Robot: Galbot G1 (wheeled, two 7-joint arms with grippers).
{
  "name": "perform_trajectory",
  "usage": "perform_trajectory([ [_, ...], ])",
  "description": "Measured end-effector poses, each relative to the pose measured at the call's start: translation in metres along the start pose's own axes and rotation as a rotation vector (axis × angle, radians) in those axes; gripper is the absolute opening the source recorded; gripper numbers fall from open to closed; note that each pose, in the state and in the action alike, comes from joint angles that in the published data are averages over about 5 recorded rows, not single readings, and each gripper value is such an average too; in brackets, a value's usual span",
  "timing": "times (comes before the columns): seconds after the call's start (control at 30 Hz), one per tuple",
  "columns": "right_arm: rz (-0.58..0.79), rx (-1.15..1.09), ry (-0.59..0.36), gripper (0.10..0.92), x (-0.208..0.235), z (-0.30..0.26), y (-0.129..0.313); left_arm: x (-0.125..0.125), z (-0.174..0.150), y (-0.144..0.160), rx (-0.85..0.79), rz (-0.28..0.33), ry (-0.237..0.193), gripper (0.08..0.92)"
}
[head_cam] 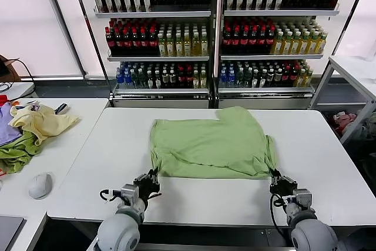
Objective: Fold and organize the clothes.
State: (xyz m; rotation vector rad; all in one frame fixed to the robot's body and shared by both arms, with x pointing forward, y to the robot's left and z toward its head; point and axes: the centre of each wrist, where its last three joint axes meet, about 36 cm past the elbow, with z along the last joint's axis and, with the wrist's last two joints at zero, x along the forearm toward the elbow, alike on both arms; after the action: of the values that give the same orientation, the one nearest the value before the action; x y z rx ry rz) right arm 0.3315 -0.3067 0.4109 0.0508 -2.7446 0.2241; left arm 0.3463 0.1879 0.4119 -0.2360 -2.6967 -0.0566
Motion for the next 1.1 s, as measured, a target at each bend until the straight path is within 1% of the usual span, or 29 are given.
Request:
perform_trajectory([
  [0.2, -0.002, 0.030, 0.025, 0.131, 0.028, 0.001, -0.001, 0.036, 0.006, 0.002, -0.002, -0.019, 0.007, 0.115],
  [0.37, -0.004, 0.053, 0.054, 0.143, 0.045, 0.000, 0.000, 0.056, 0.011, 0.005, -0.014, -0.045, 0.033, 0.115],
  [0.47, -0.005, 0.060, 0.066, 0.204, 0.052, 0.000, 0.002, 0.065, 0.013, 0.007, -0.024, -0.051, 0.050, 0.116],
  [0.53, -0.004, 0.061, 0.068, 0.265, 0.057, 0.000, 0.004, 0.071, 0.014, 0.006, -0.031, -0.050, 0.061, 0.125],
  [0.63, -0.003, 0.061, 0.058, 0.351, 0.064, -0.003, 0.006, 0.079, 0.013, 0.005, -0.043, -0.049, 0.076, 0.183],
  [0.8, -0.006, 0.062, 0.004, 0.489, 0.072, -0.016, 0.010, 0.090, 0.008, 0.006, -0.063, -0.058, 0.081, 0.327],
  [0.97, -0.007, 0.058, -0.050, 0.636, 0.070, -0.030, 0.011, 0.096, -0.002, 0.011, -0.080, -0.071, 0.057, 0.474],
  [1.1, -0.006, 0.053, -0.086, 0.747, 0.052, -0.041, 0.010, 0.091, -0.011, 0.017, -0.080, -0.086, 0.026, 0.587],
])
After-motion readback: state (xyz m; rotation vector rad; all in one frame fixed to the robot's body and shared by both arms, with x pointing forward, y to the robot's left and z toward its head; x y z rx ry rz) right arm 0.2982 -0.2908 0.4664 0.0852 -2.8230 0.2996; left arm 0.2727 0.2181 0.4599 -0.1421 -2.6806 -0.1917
